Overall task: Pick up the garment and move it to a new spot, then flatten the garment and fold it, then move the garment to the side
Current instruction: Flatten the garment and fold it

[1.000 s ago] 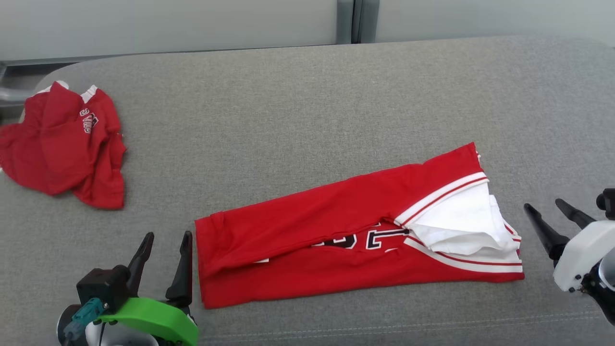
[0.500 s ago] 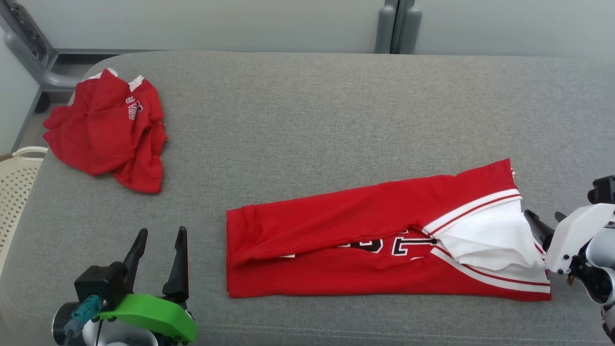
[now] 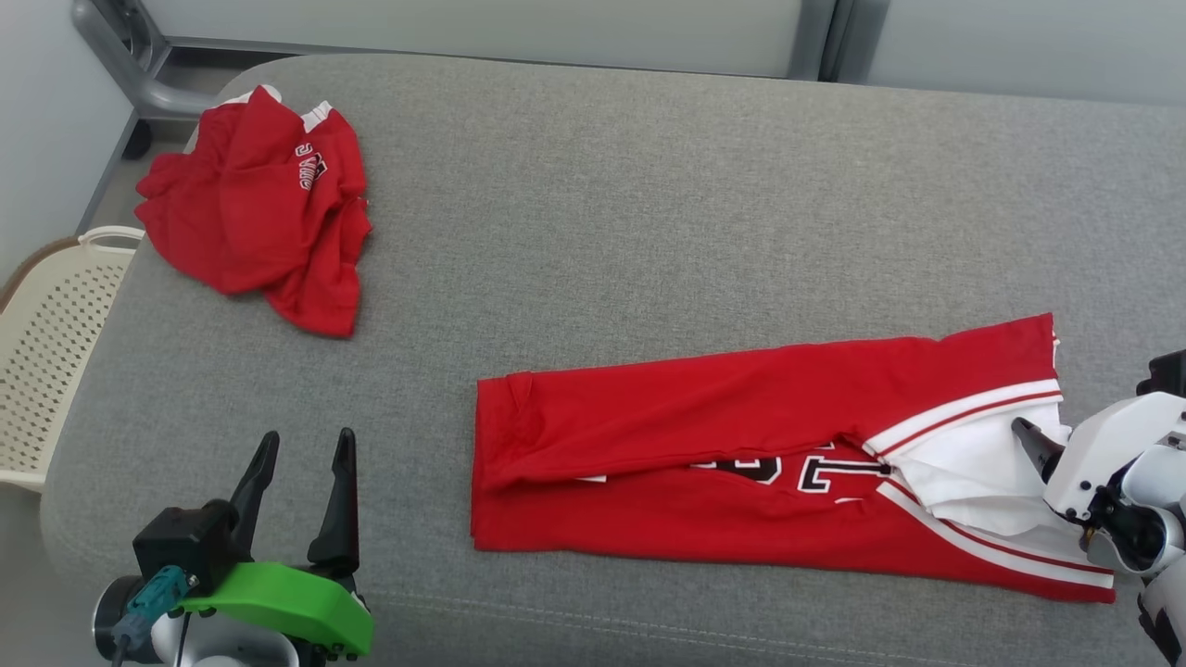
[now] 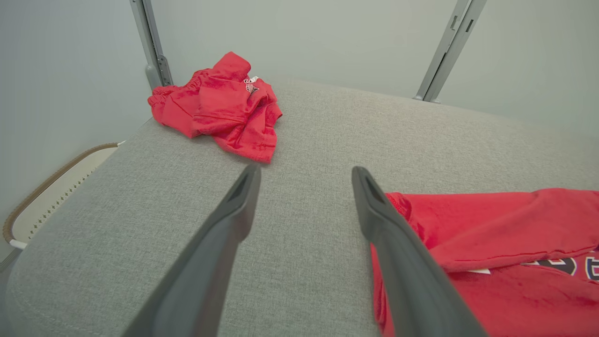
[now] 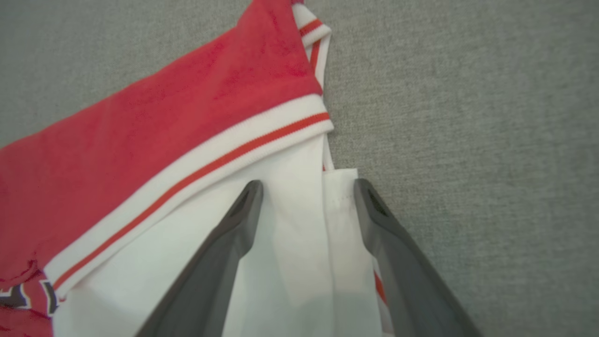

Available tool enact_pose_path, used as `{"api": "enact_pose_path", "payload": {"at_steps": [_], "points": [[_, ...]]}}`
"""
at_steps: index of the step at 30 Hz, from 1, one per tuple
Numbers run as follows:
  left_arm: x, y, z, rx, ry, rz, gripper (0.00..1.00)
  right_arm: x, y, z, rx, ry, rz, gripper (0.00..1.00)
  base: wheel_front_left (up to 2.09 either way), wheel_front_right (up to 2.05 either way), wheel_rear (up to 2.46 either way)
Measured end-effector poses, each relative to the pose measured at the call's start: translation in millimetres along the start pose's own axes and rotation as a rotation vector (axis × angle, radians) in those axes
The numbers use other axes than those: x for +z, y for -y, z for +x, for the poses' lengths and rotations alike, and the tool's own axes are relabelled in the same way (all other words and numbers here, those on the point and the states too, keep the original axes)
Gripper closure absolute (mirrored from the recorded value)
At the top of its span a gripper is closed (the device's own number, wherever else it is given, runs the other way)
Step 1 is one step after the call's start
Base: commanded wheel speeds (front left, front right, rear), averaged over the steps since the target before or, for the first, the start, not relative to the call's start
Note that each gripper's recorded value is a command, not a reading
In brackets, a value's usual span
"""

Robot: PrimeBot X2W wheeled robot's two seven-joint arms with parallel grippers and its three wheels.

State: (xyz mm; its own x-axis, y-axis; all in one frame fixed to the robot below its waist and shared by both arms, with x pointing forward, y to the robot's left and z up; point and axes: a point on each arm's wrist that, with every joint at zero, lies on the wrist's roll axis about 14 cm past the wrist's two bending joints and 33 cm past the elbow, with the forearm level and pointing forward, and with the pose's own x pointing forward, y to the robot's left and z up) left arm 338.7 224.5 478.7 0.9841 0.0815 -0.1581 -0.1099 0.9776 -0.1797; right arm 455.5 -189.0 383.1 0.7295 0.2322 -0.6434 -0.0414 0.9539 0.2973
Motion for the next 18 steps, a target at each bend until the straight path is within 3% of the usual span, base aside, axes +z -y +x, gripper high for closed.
{"api": "enact_pose_path", "payload": {"at_steps": [6,11,12,13,14,16,18], "points": [[-1,-5,-2,0.014,-0.006,0.003,0.00,-7,-6,9,0.009,-0.041,-0.001,0.00,0.00,0.00,0.00],[-3,-7,-2,0.021,-0.011,0.002,0.00,-13,-23,13,0.048,-0.084,-0.112,0.00,0.00,0.00,0.00],[-2,-7,-2,0.023,-0.011,0.000,0.00,-14,-23,13,0.048,-0.092,-0.141,0.06,0.00,0.00,0.00],[-2,-8,-1,0.023,-0.011,0.000,0.00,-15,-22,13,0.046,-0.098,-0.164,0.35,0.00,0.00,0.00],[-2,-8,-1,0.023,-0.010,0.000,0.00,-17,-22,12,0.045,-0.104,-0.182,0.49,0.00,0.00,0.00],[-2,-7,-1,0.022,-0.010,0.000,0.00,-18,-24,13,0.048,-0.110,-0.202,0.64,0.00,0.00,0.00],[-2,-7,-1,0.022,-0.010,-0.001,0.00,-18,-24,13,0.050,-0.111,-0.209,0.86,0.00,0.00,0.00]]}}
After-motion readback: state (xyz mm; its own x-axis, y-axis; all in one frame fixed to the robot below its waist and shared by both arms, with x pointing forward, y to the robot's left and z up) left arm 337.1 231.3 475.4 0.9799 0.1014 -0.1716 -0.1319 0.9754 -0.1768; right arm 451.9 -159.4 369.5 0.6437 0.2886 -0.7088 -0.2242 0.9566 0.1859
